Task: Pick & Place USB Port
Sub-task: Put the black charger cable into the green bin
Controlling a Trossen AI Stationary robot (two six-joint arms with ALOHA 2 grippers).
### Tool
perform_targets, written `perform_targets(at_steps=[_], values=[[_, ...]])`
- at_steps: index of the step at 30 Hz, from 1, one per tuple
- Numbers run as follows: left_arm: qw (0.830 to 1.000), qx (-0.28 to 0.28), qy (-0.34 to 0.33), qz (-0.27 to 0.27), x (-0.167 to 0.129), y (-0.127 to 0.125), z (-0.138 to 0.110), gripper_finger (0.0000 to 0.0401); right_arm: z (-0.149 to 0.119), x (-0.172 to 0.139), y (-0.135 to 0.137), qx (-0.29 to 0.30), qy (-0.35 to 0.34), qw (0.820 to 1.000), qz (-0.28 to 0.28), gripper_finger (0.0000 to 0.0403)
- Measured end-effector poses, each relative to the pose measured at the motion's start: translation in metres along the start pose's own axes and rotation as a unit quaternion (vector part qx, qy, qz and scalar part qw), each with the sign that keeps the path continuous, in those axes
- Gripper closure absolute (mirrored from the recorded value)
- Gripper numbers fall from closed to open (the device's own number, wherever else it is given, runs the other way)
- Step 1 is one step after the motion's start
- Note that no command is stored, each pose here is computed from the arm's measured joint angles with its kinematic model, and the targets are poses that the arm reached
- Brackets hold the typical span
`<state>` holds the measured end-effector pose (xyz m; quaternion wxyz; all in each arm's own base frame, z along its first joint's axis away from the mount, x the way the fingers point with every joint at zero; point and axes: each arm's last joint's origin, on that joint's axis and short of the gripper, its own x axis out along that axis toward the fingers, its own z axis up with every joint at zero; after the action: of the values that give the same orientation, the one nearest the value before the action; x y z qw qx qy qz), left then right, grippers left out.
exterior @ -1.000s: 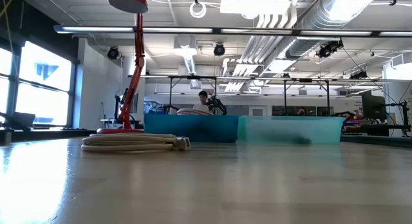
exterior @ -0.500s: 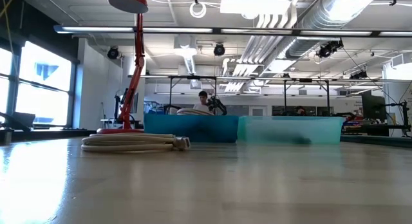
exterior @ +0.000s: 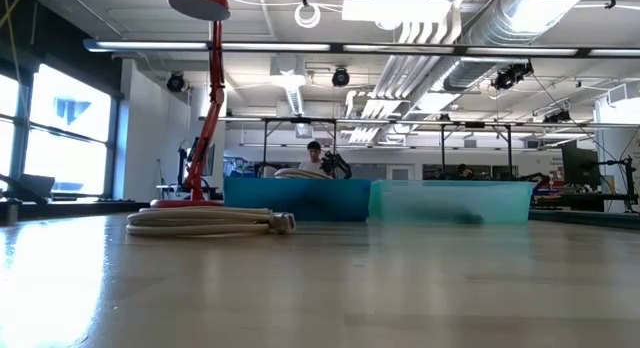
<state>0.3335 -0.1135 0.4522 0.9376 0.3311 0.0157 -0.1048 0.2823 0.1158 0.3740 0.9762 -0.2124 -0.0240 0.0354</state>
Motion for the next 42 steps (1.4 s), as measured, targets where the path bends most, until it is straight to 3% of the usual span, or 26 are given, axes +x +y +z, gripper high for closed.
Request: perform_targets(at_steps=[9, 13, 19, 27, 34, 37, 42], values=[[1.000, 0.001, 0.008, -0.006, -0.006, 0.001, 0.000, 0.0182, 0.001, -0.020, 0.011, -0.033, 0.101, 0.991, -0.083, 0.0383], [0.999, 0.004, 0.039, 0.000, -0.013, 0.003, -0.002, 0.0173, 0.003, -0.039, 0.016, -0.069, 0.174, 0.966, -0.181, 0.0383], [0.985, 0.012, 0.171, 0.012, -0.029, 0.000, -0.017, 0.0172, 0.008, -0.066, 0.012, -0.100, 0.229, 0.925, -0.285, 0.0384], [0.936, -0.017, 0.350, 0.021, -0.034, -0.016, -0.048, 0.0172, 0.008, -0.095, -0.021, -0.036, 0.227, 0.916, -0.329, 0.0384], [0.901, -0.036, 0.432, 0.011, -0.017, -0.036, -0.071, 0.0172, -0.005, -0.114, -0.059, 0.053, 0.234, 0.912, -0.333, 0.0384], [0.890, -0.030, 0.455, 0.000, -0.006, -0.046, -0.081, 0.0171, -0.019, -0.118, -0.073, 0.089, 0.265, 0.899, -0.337, 0.0384], [0.876, -0.016, 0.481, -0.019, 0.011, -0.060, -0.094, 0.0171, -0.047, -0.120, -0.092, 0.155, 0.342, 0.863, -0.340, 0.0384]])
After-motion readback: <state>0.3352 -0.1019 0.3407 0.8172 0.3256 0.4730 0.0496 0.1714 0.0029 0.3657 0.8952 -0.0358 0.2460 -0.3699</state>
